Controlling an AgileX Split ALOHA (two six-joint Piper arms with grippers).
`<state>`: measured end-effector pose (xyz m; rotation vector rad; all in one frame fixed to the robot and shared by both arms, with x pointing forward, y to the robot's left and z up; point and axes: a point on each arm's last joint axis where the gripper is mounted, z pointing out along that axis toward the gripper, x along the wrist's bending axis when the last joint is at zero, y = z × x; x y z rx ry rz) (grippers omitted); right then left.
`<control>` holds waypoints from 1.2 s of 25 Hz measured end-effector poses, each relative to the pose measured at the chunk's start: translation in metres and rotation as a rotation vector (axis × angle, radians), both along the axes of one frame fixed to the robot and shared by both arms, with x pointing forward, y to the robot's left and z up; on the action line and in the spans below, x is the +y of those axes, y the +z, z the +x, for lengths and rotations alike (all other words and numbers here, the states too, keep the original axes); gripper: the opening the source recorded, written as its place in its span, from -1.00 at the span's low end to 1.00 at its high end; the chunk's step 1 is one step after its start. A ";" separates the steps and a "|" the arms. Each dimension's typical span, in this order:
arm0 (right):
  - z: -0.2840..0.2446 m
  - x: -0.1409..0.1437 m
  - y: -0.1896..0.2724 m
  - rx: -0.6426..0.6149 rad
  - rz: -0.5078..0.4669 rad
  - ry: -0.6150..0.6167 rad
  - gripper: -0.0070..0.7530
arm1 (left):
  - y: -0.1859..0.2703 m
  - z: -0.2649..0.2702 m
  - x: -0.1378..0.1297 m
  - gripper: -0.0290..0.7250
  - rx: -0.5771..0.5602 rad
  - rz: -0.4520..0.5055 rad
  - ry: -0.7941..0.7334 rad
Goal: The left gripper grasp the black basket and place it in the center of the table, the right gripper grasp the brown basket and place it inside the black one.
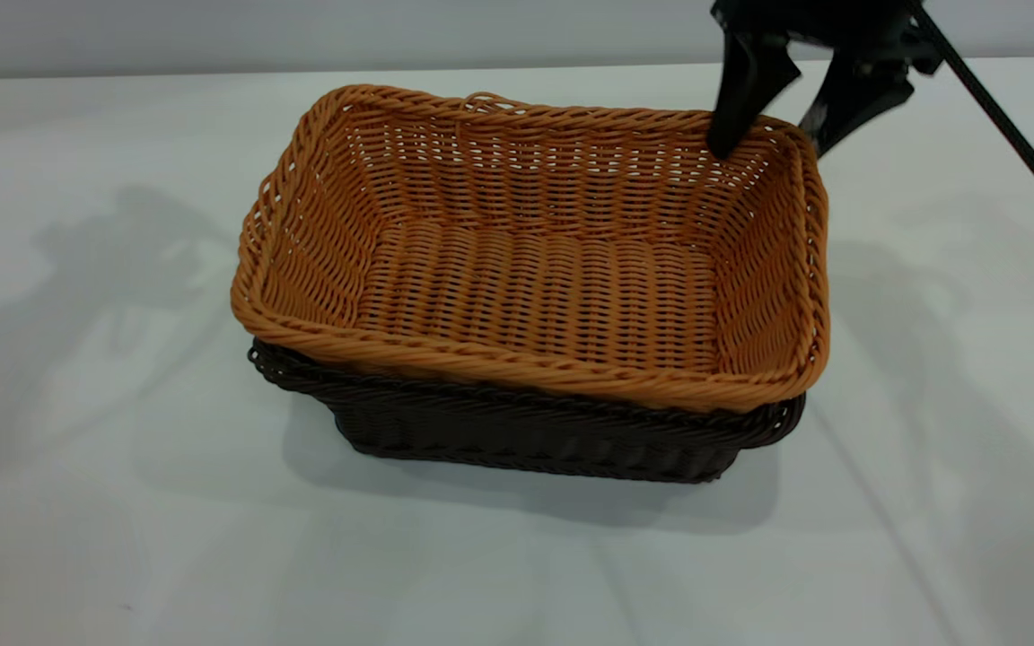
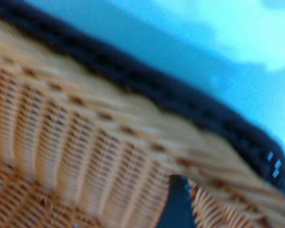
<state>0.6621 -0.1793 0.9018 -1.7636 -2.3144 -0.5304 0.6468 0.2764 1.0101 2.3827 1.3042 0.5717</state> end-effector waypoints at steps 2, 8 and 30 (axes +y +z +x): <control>0.008 0.000 0.009 -0.046 -0.012 0.010 0.51 | 0.000 0.000 0.000 0.61 0.000 0.000 -0.001; 0.035 -0.002 0.057 -0.175 -0.079 0.016 0.56 | 0.006 -0.001 0.000 0.61 -0.025 0.003 -0.002; -0.144 -0.025 0.380 -0.708 0.202 -0.001 0.56 | 0.202 -0.186 0.004 0.61 -0.222 -0.208 0.184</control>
